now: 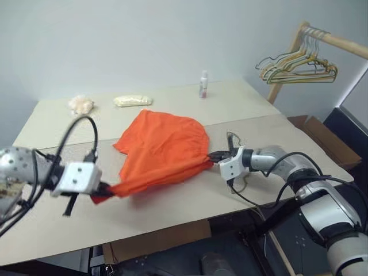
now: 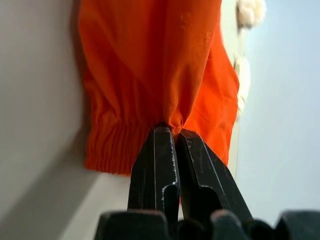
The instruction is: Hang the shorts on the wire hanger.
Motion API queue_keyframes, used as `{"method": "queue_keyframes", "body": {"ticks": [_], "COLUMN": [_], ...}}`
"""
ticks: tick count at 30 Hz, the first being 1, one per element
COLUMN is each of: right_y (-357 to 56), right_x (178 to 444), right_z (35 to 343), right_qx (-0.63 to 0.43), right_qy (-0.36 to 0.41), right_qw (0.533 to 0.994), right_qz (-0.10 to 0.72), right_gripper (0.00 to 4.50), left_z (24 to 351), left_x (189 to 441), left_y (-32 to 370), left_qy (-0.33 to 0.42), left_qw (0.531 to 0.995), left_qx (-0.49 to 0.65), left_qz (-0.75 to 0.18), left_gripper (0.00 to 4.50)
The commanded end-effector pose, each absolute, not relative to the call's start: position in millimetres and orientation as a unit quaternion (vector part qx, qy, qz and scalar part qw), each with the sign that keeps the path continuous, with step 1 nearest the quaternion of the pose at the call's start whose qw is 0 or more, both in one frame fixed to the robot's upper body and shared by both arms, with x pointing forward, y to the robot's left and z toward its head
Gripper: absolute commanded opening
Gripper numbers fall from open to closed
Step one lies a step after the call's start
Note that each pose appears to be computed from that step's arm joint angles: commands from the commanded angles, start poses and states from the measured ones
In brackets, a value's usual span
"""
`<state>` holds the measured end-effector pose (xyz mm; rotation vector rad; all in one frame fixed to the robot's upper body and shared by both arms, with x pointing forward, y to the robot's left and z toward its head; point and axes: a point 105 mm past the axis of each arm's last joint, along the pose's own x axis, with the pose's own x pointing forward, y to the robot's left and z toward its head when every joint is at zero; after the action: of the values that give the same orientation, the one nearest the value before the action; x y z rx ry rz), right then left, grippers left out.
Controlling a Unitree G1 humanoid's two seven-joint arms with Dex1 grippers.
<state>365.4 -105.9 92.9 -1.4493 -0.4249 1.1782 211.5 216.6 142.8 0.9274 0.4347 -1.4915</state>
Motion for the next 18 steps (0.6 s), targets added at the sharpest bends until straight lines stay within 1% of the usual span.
{"method": "queue_keyframes", "body": {"ticks": [1,6,9,14,16,17,18], "right_y": [-130,-132,-134,-148,-150,-153,-159], "right_x": [363,344,328,292,283,280,277], "right_z": [95,93,94,96,100,102,108], "right_qx": [-0.638,-0.629,-0.617,-0.611,-0.608,-0.605,-0.594], "right_qy": [-0.171,-0.193,-0.209,-0.213,-0.210,-0.204,-0.183], "right_qw": [0.571,0.565,0.564,0.551,0.555,0.565,0.594], "right_qz": [0.488,0.498,0.507,0.527,0.527,0.523,0.512], "right_gripper": [0.00,0.00,0.89,2.62,3.35,3.74,4.11], "left_z": [142,127,122,127,131,134,140], "left_x": [201,187,186,183,183,184,190], "left_y": [214,200,194,191,194,197,200], "left_qy": [0.201,0.213,0.213,0.207,0.207,0.207,0.197], "left_qw": [0.603,0.602,0.602,0.601,0.603,0.604,0.615], "left_qx": [0.432,0.411,0.410,0.386,0.384,0.384,0.386], "left_qz": [-0.640,-0.651,-0.652,-0.669,-0.668,-0.667,-0.659], "left_gripper": [0.03,0.03,0.69,2.33,3.03,3.38,3.74]}}
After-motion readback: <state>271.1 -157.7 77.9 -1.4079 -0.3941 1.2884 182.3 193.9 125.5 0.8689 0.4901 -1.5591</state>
